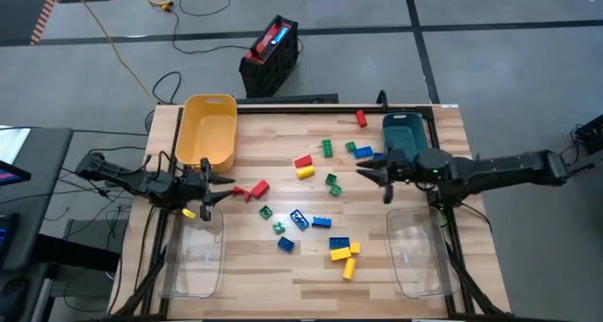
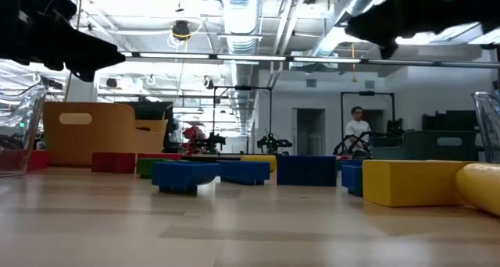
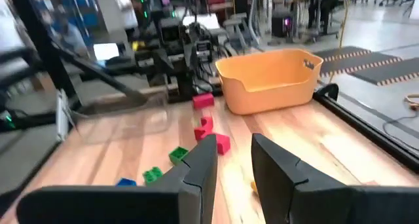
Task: Sort blocks
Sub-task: Put the blue game piece into the blue bin
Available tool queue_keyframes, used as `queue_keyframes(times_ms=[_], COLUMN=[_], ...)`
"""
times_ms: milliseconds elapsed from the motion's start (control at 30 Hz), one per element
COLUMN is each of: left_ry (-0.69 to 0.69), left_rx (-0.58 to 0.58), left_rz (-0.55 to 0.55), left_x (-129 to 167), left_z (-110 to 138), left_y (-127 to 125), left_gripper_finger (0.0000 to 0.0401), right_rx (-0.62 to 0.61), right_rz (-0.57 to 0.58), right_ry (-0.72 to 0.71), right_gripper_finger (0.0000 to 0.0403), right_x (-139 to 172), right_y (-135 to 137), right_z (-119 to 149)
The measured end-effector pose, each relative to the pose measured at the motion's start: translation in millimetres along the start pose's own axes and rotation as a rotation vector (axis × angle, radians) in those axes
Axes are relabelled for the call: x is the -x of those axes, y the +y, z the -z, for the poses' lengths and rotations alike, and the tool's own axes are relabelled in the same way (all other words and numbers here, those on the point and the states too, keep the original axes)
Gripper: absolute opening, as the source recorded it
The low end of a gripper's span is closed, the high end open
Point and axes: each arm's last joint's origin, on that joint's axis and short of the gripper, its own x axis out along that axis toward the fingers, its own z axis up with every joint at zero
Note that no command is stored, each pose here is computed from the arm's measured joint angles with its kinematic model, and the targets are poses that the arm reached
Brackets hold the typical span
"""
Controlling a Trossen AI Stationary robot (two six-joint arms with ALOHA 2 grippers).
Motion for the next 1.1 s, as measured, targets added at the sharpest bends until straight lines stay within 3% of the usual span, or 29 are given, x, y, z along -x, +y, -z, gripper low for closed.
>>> queue_keyframes(times_ms=[433,833,1100], left_ry=[-0.002,0.005,0.048], left_rx=[0.051,0.048,0.041], left_rz=[-0.092,-0.097,-0.106], left_x=[0,0,4], left_z=[0,0,-8], left_y=[3,3,5], left_gripper_finger=[0.0142,0.0184,0.0185], right_rx=[0.107,0.167,0.217], right_rz=[-0.007,-0.006,-0.018], right_ry=[0.313,0.549,0.559], right_gripper_finger=[0.0118,0.0262,0.0275], right_x=[-69,-102,-108], right_y=[23,53,81], right_z=[-23,-22,-21])
